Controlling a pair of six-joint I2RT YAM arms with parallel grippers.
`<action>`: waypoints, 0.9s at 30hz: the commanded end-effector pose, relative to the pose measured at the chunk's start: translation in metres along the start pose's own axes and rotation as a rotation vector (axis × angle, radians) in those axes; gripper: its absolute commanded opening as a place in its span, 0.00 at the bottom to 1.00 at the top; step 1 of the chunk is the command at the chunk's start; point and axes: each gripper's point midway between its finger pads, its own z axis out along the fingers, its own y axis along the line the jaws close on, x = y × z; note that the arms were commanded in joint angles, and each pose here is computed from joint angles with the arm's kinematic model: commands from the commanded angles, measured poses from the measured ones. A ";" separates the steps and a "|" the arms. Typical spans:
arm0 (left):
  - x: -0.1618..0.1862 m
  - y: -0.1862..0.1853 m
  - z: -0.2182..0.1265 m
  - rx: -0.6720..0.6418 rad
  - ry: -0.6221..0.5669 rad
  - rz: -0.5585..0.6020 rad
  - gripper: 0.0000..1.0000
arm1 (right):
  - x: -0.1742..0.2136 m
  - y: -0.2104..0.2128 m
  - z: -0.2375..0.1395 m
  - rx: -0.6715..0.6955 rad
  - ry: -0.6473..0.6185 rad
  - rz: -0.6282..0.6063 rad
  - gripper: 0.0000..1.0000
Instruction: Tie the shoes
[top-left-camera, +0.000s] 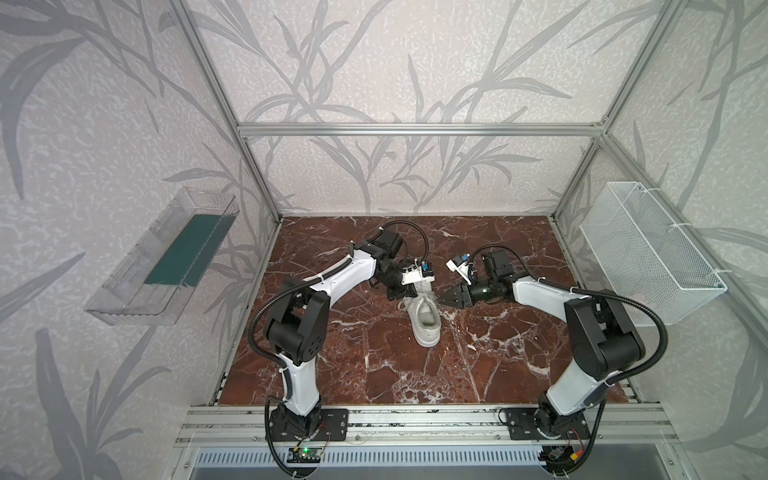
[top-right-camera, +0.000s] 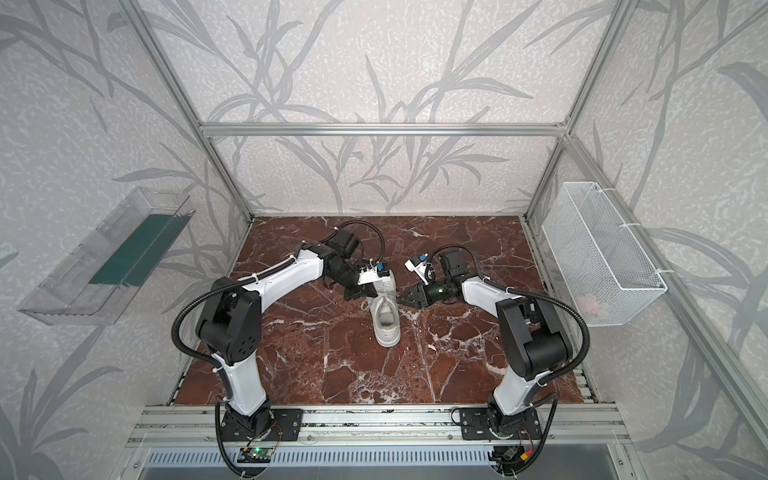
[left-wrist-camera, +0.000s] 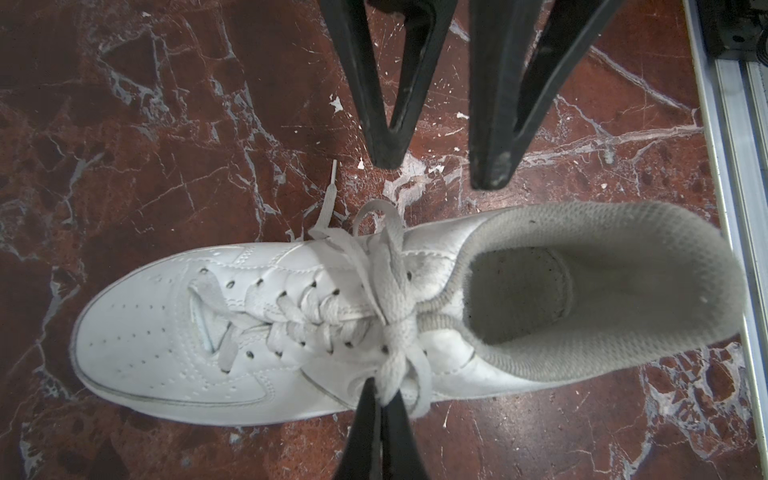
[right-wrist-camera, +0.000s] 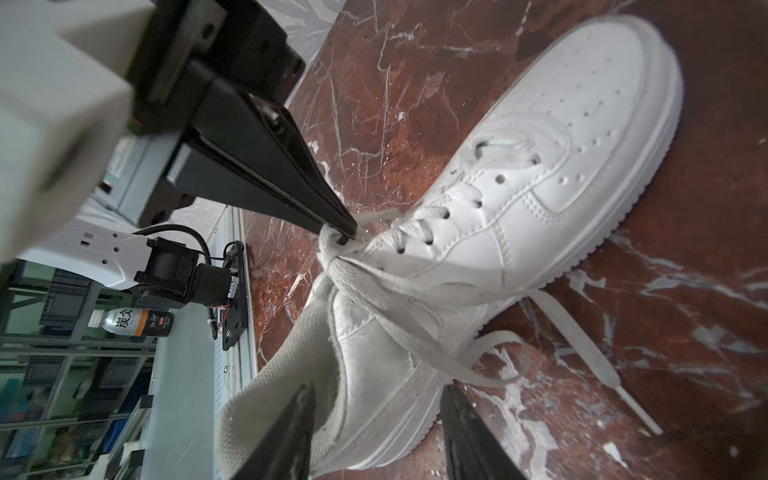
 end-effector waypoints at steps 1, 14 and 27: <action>-0.004 0.000 0.000 0.012 -0.004 0.004 0.00 | 0.007 0.012 0.010 -0.060 0.022 0.024 0.50; 0.000 -0.004 -0.001 0.022 0.019 0.010 0.00 | 0.014 0.036 0.025 -0.119 0.037 -0.017 0.50; 0.000 -0.004 -0.001 0.029 0.016 0.010 0.00 | 0.000 0.011 0.008 0.097 0.030 -0.219 0.37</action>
